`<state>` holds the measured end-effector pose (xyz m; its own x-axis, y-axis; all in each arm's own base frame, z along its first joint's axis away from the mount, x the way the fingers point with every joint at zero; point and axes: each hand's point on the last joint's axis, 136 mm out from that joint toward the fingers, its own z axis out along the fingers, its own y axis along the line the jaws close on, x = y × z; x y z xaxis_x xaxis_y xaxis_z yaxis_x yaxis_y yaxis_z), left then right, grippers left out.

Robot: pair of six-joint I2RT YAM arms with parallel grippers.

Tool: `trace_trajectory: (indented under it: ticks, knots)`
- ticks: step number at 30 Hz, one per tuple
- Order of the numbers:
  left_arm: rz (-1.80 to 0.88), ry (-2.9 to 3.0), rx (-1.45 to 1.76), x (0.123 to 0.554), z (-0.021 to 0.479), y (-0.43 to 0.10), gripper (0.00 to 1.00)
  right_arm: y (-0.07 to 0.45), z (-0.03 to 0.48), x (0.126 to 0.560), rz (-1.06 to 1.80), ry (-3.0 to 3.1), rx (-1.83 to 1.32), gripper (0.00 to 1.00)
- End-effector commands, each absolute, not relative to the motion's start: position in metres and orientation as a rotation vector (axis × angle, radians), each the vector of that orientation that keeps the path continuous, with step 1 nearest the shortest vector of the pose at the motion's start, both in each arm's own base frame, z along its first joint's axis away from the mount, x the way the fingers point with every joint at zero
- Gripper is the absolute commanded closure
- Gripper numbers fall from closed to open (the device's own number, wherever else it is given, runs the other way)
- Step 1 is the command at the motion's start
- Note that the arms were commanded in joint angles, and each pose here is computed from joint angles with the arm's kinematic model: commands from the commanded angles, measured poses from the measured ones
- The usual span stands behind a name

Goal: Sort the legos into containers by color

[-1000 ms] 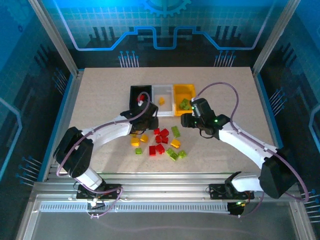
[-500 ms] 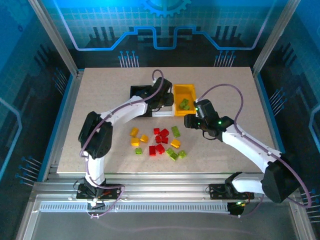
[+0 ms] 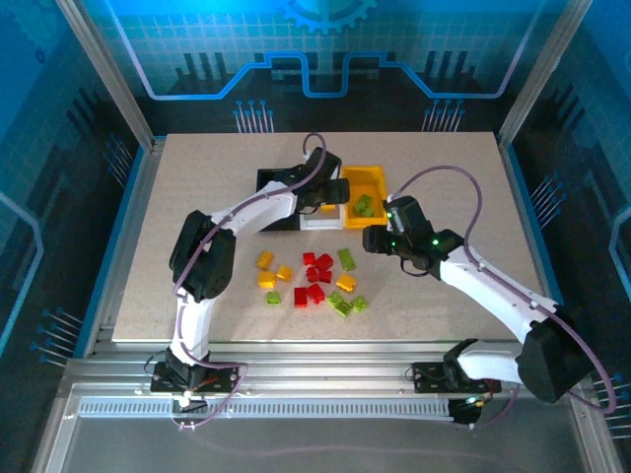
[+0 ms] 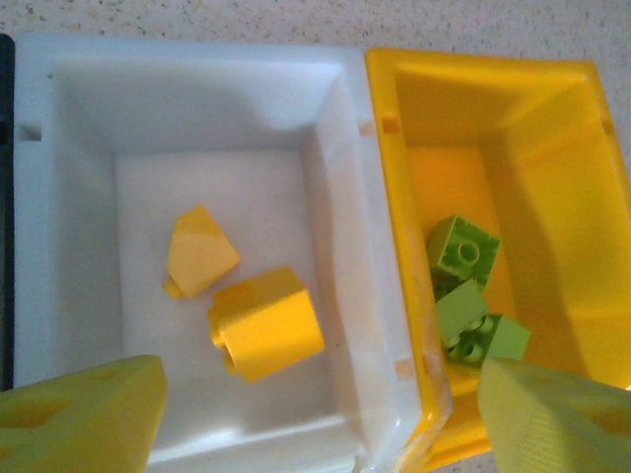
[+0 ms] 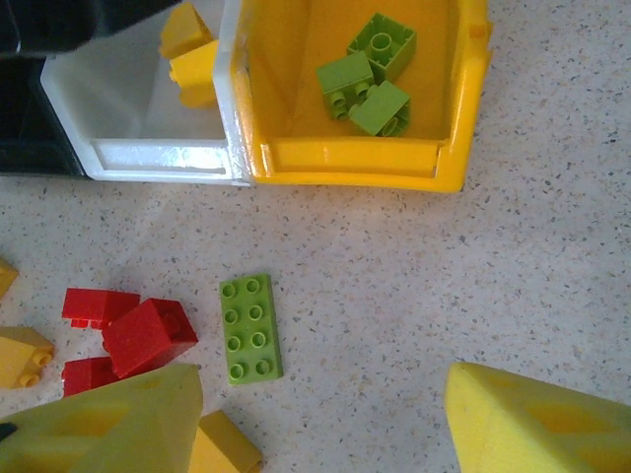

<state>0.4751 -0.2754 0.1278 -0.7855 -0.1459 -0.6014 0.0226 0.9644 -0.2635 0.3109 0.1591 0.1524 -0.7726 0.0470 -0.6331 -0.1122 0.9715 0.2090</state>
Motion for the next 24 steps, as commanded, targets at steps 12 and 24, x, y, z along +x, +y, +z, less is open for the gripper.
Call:
trace_trajectory:
  ticks: [12, 24]
  knots:
    - [-0.455, 2.601, -0.033, 0.338, 0.107, -0.262, 0.11, 0.159, 0.153, 0.302, 0.34, 2.448, -0.042, 0.33]
    - [-0.386, 2.691, -0.066, 0.329, 0.058, -0.256, 0.39, 0.156, 0.145, 0.295, 0.34, 2.455, -0.042, 0.34]
